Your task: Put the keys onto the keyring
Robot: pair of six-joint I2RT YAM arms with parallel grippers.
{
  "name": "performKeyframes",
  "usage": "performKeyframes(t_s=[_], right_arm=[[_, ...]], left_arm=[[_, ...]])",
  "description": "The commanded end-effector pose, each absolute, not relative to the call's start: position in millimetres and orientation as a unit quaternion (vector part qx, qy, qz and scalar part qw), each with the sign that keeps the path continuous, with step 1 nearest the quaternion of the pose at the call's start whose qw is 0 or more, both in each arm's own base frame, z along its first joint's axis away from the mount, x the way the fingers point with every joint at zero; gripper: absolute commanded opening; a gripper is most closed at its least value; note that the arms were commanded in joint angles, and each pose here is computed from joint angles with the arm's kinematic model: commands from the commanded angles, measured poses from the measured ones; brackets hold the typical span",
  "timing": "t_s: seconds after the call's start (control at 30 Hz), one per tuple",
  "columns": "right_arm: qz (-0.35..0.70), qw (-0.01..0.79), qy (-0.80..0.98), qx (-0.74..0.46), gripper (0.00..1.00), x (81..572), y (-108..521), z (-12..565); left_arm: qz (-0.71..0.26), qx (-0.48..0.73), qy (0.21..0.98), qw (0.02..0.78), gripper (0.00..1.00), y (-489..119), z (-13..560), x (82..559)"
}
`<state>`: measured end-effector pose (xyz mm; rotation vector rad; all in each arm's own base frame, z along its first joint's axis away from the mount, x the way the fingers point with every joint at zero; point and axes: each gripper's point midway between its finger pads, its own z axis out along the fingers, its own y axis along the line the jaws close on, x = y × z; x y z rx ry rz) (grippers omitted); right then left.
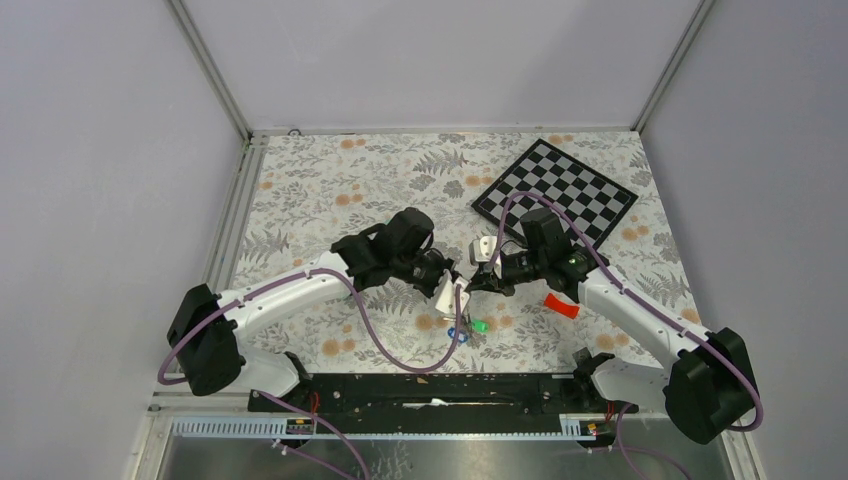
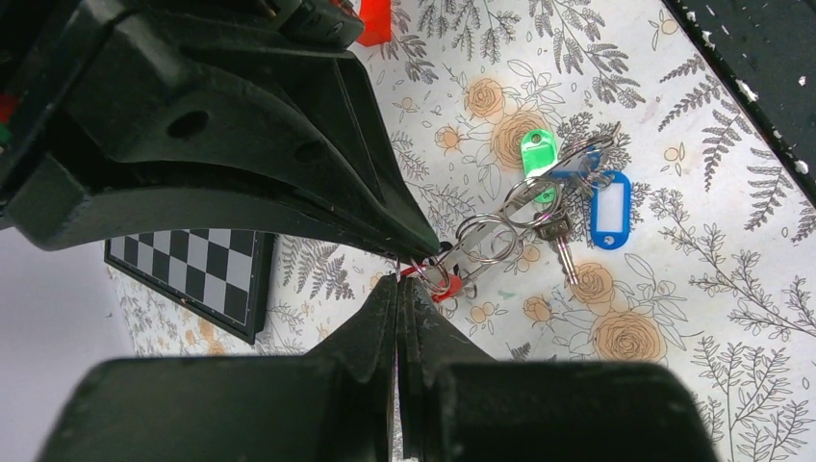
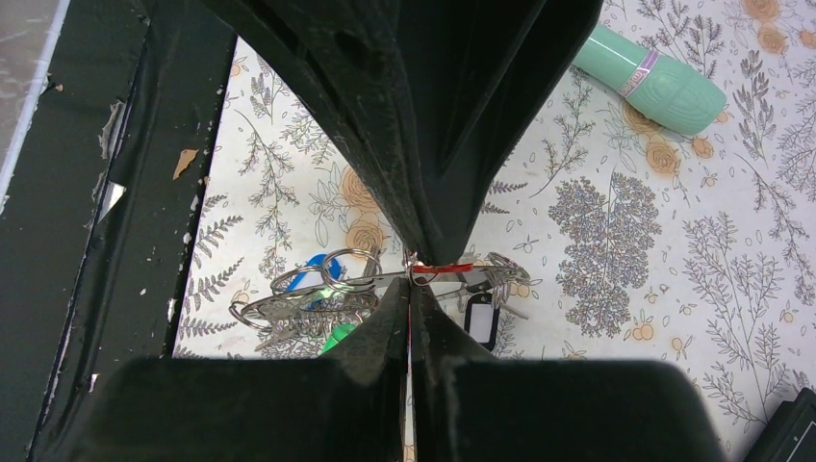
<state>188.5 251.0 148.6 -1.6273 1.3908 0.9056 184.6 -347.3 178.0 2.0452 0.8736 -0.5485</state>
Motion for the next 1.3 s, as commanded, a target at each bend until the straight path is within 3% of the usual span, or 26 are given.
performKeyframes(t_s=[0.0,1.27], right_arm=[[0.366,0.422,0.525,-0.642,0.00,193,257,167],[0.368,0.415,0.571,-0.605,0.00,209,256,168]], left_arm=[[-0.199,0.820,0.317,0.433,0.00,-349,195,184],[-0.190,0.845,0.291,0.406,0.00,-344,180,174]])
